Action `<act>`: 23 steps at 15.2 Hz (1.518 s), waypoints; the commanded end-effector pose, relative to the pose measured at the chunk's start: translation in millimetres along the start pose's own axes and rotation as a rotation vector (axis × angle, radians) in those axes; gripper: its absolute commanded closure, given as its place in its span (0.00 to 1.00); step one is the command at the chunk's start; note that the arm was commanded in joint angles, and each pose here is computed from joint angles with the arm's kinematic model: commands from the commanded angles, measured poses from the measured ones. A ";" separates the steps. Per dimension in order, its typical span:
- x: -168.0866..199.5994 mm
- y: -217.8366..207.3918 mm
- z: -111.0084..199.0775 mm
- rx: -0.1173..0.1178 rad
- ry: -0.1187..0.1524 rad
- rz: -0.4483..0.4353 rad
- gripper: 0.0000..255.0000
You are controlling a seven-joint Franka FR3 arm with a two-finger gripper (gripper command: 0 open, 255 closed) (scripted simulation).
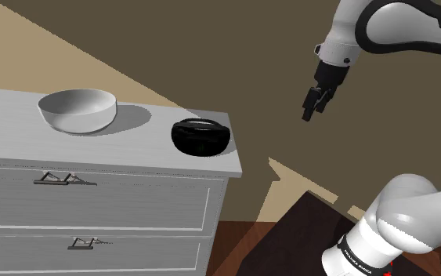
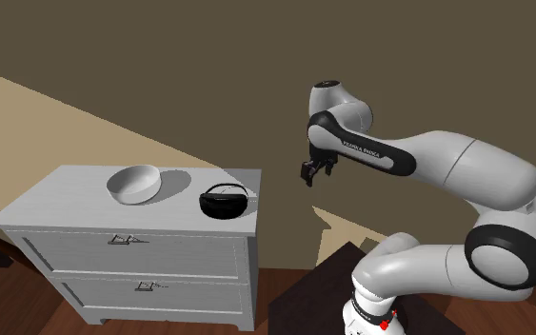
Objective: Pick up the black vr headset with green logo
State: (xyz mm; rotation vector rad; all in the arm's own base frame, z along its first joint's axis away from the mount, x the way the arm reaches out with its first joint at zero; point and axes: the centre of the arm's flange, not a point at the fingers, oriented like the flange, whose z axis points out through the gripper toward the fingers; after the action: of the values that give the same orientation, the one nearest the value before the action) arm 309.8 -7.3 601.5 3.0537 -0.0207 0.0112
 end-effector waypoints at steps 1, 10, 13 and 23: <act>0.0 0.0 0.0 0.000 0.000 0.000 0.00; 91.1 -72.2 19.4 0.009 0.001 -0.017 0.00; 121.2 -96.6 25.6 0.012 0.001 -0.022 0.00; 220.6 -179.4 46.0 0.023 0.001 -0.041 0.00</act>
State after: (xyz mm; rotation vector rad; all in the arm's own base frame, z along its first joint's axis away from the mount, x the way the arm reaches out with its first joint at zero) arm 523.1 153.4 545.6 3.0741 0.0404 0.0106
